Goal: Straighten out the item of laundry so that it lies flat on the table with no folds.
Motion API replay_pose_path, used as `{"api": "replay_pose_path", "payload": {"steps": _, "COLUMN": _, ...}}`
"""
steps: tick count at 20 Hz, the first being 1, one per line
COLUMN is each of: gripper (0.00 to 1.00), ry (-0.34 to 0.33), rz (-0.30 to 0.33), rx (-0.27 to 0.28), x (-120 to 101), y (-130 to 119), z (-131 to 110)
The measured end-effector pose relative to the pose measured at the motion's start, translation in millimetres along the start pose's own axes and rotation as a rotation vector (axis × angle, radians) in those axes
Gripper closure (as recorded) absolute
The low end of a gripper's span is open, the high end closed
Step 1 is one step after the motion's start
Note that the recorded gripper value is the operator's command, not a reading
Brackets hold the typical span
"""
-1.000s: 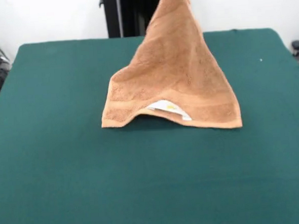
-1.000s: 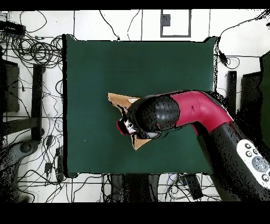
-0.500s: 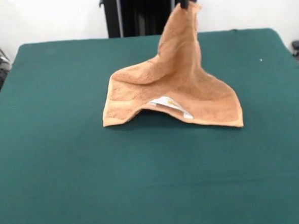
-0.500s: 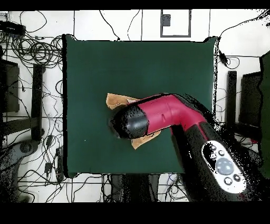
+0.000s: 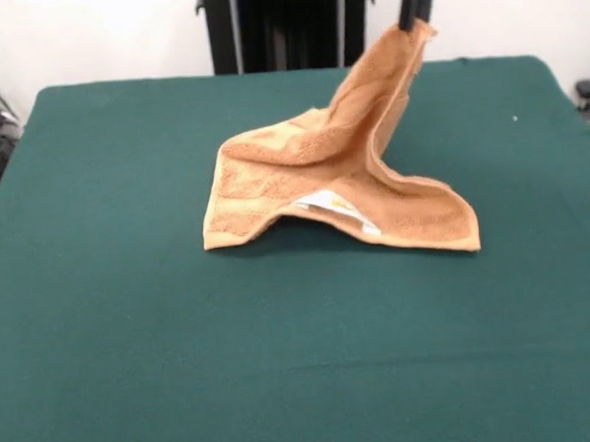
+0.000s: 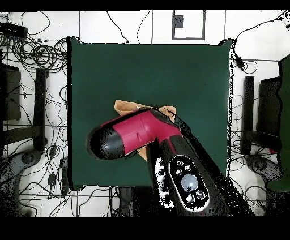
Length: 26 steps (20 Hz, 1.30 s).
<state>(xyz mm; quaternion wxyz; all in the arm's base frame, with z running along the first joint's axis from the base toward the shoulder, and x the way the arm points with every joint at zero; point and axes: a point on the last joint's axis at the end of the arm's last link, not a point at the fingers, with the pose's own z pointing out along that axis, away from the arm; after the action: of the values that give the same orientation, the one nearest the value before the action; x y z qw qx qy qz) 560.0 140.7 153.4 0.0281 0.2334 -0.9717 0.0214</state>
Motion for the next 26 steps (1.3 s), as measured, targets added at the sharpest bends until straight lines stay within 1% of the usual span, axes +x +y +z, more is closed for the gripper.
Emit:
{"api": "replay_pose_path", "payload": {"steps": 3, "gripper": 1.0, "ry": 0.009, "rz": 0.007, "rx": 0.011, "x": 1.0, "y": 13.5, "z": 3.7}}
{"api": "replay_pose_path", "payload": {"steps": 4, "gripper": 1.0, "ry": 0.021, "rz": 0.011, "rx": 0.024, "x": 3.0, "y": 28.3, "z": 7.3}}
{"api": "replay_pose_path", "payload": {"steps": 8, "gripper": 1.0, "ry": 0.037, "rz": 0.014, "rx": 0.04, "x": 5.4, "y": 47.0, "z": 11.4}}
{"api": "replay_pose_path", "payload": {"steps": 12, "gripper": 1.0, "ry": 0.067, "rz": -0.002, "rx": 0.055, "x": 9.2, "y": 72.1, "z": 22.6}}
{"api": "replay_pose_path", "payload": {"steps": 17, "gripper": 1.0, "ry": 0.1, "rz": -0.014, "rx": 0.057, "x": 15.1, "y": 86.3, "z": 35.2}}
{"api": "replay_pose_path", "payload": {"steps": 21, "gripper": 1.0, "ry": 0.124, "rz": -0.02, "rx": 0.056, "x": 21.3, "y": 92.7, "z": 45.8}}
{"api": "replay_pose_path", "payload": {"steps": 26, "gripper": 1.0, "ry": 0.125, "rz": -0.026, "rx": 0.043, "x": 24.5, "y": 99.2, "z": 59.7}}
